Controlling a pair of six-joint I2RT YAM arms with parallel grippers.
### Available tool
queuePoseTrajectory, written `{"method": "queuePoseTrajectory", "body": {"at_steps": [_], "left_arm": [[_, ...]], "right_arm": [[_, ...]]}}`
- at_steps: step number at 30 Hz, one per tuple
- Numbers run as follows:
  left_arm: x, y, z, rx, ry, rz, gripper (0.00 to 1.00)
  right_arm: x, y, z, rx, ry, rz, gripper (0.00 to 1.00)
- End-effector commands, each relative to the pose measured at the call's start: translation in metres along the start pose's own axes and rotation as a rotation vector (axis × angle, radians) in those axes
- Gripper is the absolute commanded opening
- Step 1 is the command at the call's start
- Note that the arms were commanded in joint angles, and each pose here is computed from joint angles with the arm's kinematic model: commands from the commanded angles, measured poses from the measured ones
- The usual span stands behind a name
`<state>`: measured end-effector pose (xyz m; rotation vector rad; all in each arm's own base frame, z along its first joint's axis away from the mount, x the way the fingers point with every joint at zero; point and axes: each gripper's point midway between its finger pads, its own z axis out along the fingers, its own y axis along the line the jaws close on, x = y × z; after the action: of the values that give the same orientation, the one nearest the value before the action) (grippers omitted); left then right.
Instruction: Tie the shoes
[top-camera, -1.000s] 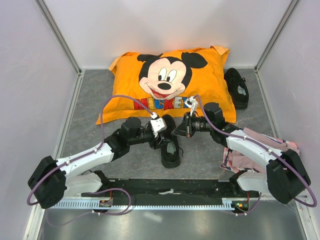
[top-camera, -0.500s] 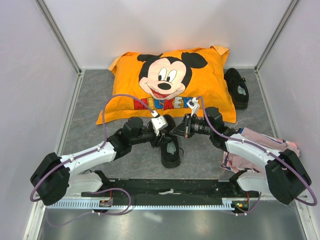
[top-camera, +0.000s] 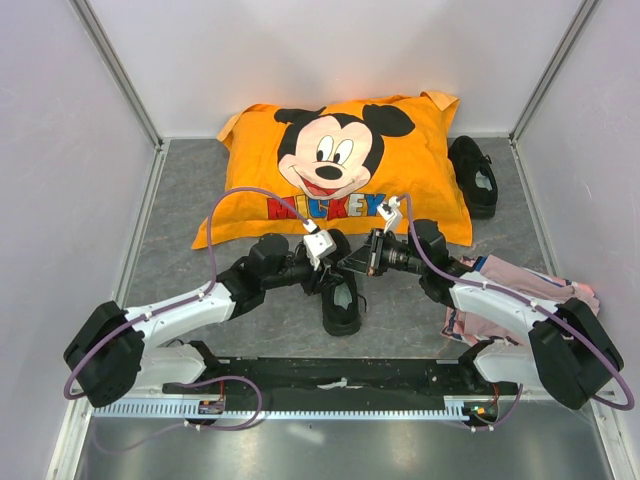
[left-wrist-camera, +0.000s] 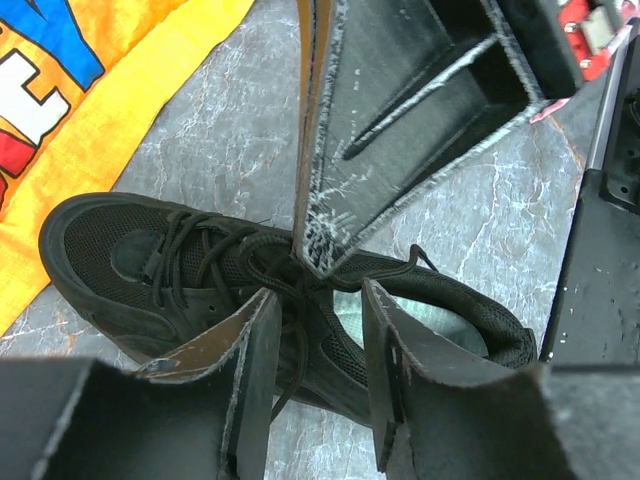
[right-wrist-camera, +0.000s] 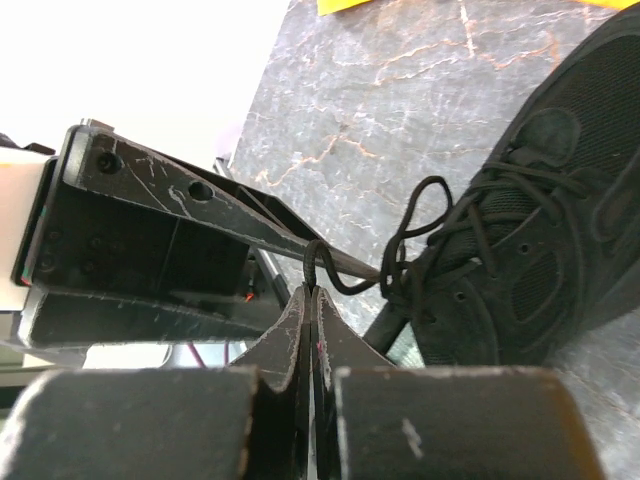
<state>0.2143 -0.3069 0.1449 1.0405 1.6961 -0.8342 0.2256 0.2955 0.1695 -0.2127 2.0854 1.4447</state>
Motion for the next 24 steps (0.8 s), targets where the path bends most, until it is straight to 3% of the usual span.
{"method": "queuePoseTrajectory", "body": {"at_steps": [1, 4, 7, 19, 23, 24], "left_arm": [[-0.0302, 0.0042, 0.0041, -0.026, -0.079, -0.001, 0.36], [-0.0312, 0.0092, 0.0039, -0.052, -0.08, -0.002, 0.32], [-0.0329, 0.0086, 0.0045, -0.048, -0.083, -0.01, 0.38], [-0.0323, 0.0045, 0.0054, -0.031, -0.089, -0.046, 0.41], [-0.032, 0.0029, 0.0046, -0.021, -0.09, -0.032, 0.27], [-0.0325, 0.0027, 0.004, -0.02, -0.093, -0.024, 0.15]], "right_arm": [[-0.0042, 0.013, 0.0015, -0.048, -0.032, 0.007, 0.0], [-0.0021, 0.0121, 0.0009, -0.046, -0.03, 0.015, 0.0], [-0.0012, 0.0094, 0.0012, -0.039, -0.03, 0.025, 0.0], [0.0002, 0.0084, 0.0016, -0.039, -0.034, 0.03, 0.0], [-0.0001, 0.0086, 0.0016, -0.039, -0.034, 0.03, 0.0], [0.0001, 0.0088, 0.0016, -0.04, -0.033, 0.03, 0.0]]}}
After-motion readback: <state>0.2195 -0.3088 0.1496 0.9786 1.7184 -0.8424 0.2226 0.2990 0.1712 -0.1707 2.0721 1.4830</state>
